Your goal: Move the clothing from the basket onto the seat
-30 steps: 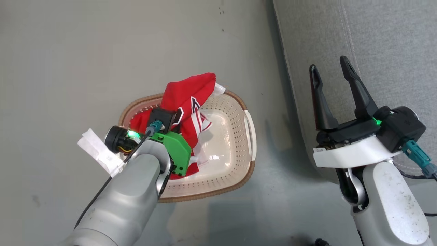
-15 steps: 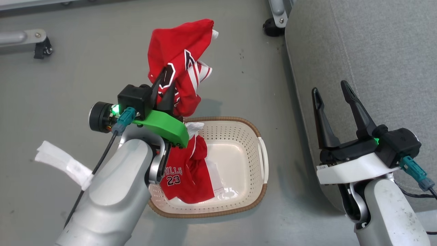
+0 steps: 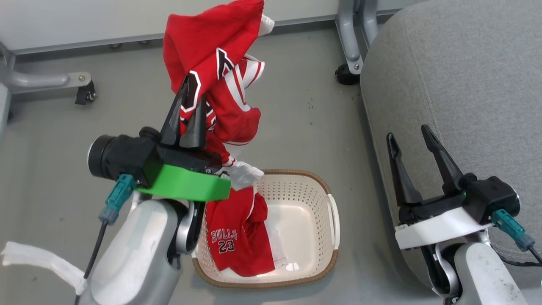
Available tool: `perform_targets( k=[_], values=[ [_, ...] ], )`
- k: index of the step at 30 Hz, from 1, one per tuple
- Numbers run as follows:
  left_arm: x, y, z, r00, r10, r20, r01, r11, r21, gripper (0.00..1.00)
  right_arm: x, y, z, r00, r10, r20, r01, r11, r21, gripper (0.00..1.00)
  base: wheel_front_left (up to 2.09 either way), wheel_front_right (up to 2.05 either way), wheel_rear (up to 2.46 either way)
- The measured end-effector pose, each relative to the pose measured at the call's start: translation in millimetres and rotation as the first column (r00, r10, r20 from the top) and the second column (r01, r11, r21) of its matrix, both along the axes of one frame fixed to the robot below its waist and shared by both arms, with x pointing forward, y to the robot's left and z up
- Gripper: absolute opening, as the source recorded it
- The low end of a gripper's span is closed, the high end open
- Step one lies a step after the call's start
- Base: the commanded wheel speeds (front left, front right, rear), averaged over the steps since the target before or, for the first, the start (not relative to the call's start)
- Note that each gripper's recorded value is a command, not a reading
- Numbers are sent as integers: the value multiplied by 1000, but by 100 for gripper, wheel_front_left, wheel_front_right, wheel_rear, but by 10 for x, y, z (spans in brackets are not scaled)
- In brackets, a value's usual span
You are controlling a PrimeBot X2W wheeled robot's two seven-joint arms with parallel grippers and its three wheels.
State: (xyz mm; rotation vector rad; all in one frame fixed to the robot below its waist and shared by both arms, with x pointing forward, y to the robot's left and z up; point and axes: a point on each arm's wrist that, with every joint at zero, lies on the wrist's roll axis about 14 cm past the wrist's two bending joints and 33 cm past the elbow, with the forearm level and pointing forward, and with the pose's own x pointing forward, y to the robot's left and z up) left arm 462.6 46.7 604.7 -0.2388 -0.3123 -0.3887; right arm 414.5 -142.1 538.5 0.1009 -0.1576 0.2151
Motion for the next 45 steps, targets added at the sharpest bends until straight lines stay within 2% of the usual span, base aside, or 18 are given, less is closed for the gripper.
perform_targets(
  k=[10,21,40,45],
  values=[
    [-497,62,125,999,-12,35,13,1000,-14,0,-271,97,74,1000,27,-8,-27,1000,-6,100,0,0,0],
    [-833,181,136,999,4,33,-3,1000,-17,0,-528,182,102,999,43,-21,-43,999,17,100,0,0,0],
    [-941,141,194,999,-14,34,15,999,-33,0,-644,202,130,999,44,-22,-43,999,25,100,0,0,0],
    [-938,147,186,999,-14,31,15,999,-31,0,-646,308,137,996,83,-20,-82,996,27,100,0,0,0]
  ],
)
